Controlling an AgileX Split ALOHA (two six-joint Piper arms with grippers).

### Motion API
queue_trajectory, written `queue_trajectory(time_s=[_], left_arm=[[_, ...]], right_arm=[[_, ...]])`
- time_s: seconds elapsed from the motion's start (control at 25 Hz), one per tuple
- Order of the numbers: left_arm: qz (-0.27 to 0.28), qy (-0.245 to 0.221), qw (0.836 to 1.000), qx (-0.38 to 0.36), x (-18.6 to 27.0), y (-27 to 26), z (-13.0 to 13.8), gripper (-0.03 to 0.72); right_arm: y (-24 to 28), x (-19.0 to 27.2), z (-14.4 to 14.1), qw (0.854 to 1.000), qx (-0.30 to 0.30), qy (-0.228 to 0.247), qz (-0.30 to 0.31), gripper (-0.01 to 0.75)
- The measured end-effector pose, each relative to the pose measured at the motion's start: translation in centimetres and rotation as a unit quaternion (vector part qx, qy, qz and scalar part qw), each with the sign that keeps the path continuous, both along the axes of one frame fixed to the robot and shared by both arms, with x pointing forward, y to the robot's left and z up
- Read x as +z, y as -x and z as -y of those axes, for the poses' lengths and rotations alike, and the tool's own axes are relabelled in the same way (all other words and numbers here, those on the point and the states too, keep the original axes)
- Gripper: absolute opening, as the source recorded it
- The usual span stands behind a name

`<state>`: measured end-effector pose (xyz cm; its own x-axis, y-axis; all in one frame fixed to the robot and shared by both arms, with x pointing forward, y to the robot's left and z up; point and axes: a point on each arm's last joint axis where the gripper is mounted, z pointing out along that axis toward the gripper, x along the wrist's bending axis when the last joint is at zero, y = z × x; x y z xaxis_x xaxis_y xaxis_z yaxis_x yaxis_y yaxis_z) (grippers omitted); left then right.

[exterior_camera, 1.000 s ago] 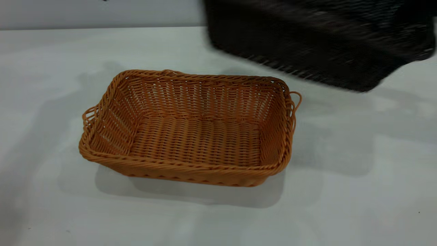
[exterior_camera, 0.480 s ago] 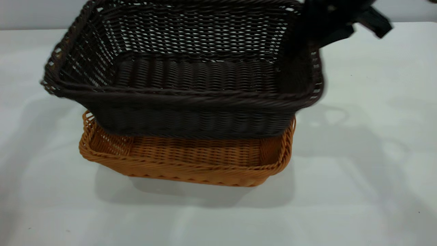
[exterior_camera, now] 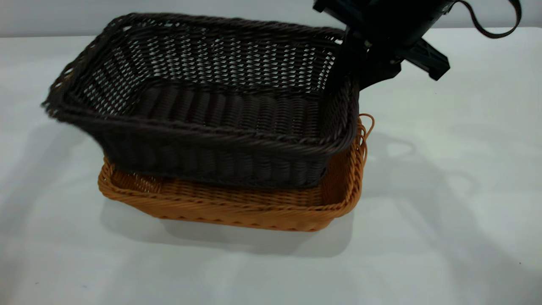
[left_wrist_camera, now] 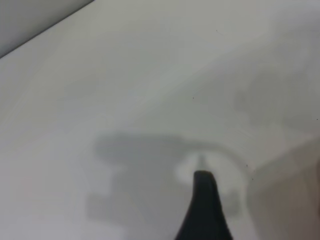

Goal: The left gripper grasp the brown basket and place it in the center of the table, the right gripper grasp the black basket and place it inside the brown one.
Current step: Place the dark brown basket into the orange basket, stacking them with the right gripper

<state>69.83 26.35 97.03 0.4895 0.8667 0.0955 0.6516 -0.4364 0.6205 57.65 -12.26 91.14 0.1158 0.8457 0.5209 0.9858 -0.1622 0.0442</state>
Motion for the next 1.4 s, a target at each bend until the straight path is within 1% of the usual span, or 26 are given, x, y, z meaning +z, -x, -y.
queue_trajectory(time_s=[0.24,0.56,0.72,0.84,0.92,1.0,1.2,1.32,1.4], left_arm=[[0.001,0.0,1.0,0.0,0.0,0.0,0.0,0.509],[0.001,-0.001,1.0,-0.001,0.0,0.0,0.0,0.509],[0.001,-0.001,1.0,-0.001,0.0,0.0,0.0,0.509],[0.001,-0.001,1.0,-0.001,0.0,0.0,0.0,0.509],[0.001,-0.001,1.0,-0.001,0.0,0.0,0.0,0.509],[0.001,-0.001,1.0,-0.001,0.0,0.0,0.0,0.509],[0.001,-0.001,1.0,-0.001,0.0,0.0,0.0,0.509],[0.001,-0.001,1.0,-0.001,0.1,0.0,0.0,0.509],[0.007,-0.001,1.0,-0.001,0.6,0.1,0.0,0.509]], right_arm=[[0.0,-0.1,-0.2,1.0,-0.004,0.006,0.007,0.081],[1.0,-3.3,0.4,0.998,-0.016,0.035,-0.041,0.081],[1.3,-3.5,0.5,0.998,-0.017,0.038,-0.044,0.082],[1.2,-3.5,0.5,0.998,-0.017,0.038,-0.044,0.099],[1.3,-3.5,0.5,0.998,-0.017,0.038,-0.044,0.142],[1.3,-3.5,0.5,0.998,-0.01,0.036,-0.045,0.211],[1.4,-3.4,0.4,0.999,0.014,0.035,-0.039,0.444],[1.1,-2.3,0.4,0.998,0.039,0.039,-0.013,0.543],[0.6,-0.7,0.5,0.997,0.06,0.048,0.018,0.577]])
